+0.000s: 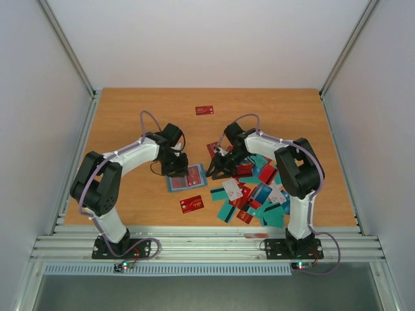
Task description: Put the credit cards into the card holder
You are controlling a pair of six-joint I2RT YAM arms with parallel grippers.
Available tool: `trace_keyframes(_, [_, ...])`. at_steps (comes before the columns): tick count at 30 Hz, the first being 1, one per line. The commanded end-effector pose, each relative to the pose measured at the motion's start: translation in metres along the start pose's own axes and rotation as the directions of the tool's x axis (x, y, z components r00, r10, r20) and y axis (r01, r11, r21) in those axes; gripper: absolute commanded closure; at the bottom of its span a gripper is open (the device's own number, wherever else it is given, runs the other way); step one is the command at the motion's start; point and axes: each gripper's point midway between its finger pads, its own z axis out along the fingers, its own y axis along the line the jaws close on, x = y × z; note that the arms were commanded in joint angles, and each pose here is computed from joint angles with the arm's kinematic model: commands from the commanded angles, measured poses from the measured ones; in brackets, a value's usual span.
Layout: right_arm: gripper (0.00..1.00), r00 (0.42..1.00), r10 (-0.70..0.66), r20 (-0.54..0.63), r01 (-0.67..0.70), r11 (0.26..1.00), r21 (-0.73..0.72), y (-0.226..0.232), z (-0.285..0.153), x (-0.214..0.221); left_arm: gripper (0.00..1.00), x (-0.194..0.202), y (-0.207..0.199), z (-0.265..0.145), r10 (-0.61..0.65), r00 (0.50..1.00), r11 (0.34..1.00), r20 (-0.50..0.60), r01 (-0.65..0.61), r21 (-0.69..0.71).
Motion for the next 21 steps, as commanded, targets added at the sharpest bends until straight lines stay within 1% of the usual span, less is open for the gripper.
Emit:
trace_keyframes(1, [0.64, 0.999, -0.035, -0.004, 0.034, 0.992, -0.124, 0.027, -0.008, 0.004, 0.84, 0.011, 0.016, -0.002, 0.053, 0.999, 0.997, -0.003, -0.053, -0.052])
trace_keyframes(5, [0.63, 0.999, -0.031, -0.023, 0.026, 0.982, -0.187, 0.036, -0.002, -0.001, 0.92, 0.01, 0.021, 0.007, 0.076, 0.997, 0.995, -0.011, -0.077, -0.067])
trace_keyframes(9, [0.63, 0.999, 0.002, -0.037, -0.009, 0.98, -0.197, 0.037, 0.006, -0.009, 0.99, 0.007, 0.021, 0.016, 0.088, 0.996, 0.994, -0.025, -0.089, -0.063])
trace_keyframes(21, [0.64, 0.996, 0.033, -0.078, -0.047, 0.981, -0.19, 0.026, 0.025, -0.013, 1.0, 0.001, 0.013, 0.029, 0.12, 0.992, 0.993, -0.046, -0.121, -0.018])
